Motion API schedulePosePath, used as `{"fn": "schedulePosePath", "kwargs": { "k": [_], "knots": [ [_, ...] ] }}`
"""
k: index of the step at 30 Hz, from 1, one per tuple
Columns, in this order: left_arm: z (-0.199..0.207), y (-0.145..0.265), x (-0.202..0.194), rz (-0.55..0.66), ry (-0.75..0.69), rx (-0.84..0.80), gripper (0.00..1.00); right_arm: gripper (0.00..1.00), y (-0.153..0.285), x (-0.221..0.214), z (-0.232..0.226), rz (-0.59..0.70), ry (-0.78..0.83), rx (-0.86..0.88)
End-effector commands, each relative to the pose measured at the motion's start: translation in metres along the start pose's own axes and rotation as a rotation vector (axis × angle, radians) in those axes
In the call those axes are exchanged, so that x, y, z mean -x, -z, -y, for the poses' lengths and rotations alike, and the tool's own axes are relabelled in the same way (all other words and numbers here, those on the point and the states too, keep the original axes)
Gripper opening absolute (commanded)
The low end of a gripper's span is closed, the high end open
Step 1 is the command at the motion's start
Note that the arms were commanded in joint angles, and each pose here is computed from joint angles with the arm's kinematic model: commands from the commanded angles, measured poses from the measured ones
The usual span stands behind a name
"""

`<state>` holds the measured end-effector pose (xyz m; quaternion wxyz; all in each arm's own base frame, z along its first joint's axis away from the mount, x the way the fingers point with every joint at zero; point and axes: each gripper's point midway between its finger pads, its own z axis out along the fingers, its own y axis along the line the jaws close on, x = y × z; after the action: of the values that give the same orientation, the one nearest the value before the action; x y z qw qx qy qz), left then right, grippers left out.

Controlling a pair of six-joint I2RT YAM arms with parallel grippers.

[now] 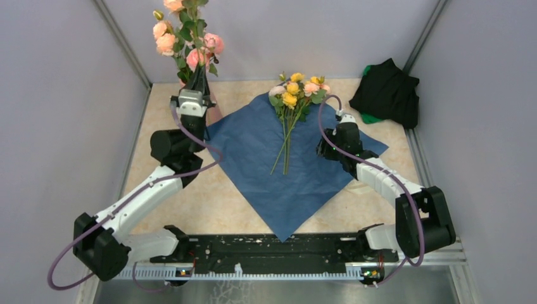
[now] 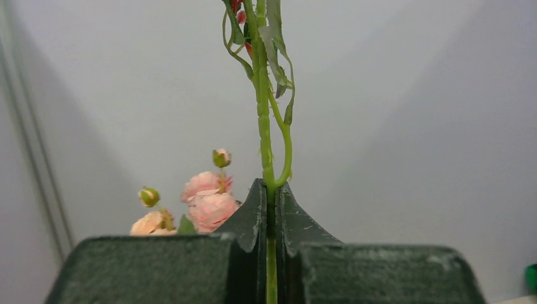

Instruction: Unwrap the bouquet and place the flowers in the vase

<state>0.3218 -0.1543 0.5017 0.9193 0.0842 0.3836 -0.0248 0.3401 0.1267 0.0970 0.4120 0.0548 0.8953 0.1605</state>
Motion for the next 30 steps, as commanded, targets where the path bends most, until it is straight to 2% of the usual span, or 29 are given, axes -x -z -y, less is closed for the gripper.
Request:
{"fn": "schedulePosePath", "kwargs": {
  "k": [1, 6, 11, 20, 30],
  "knots": [
    [-0.054, -0.021, 0.016, 0.063, -0.099, 0.179, 0.00, 0.46, -0.001, 0.007, -0.007, 0.028, -0.002, 0.028],
    [-0.084, -0.043, 0.003, 0.042, -0.094, 0.242, 0.00, 0.46, -0.002, 0.005, -0.006, 0.023, 0.001, 0.025],
    [-0.099, -0.060, 0.000, 0.084, -0.086, 0.225, 0.00, 0.46, -0.003, 0.003, -0.006, 0.015, 0.003, 0.028],
    [-0.134, -0.083, -0.034, 0.093, -0.055, 0.238, 0.00, 0.46, -0.004, 0.000, -0.003, 0.007, 0.006, 0.017],
    [-0.147, -0.114, -0.052, 0.140, 0.008, 0.216, 0.00, 0.46, -0.007, -0.005, 0.000, -0.013, 0.015, 0.001]
  ]
}}
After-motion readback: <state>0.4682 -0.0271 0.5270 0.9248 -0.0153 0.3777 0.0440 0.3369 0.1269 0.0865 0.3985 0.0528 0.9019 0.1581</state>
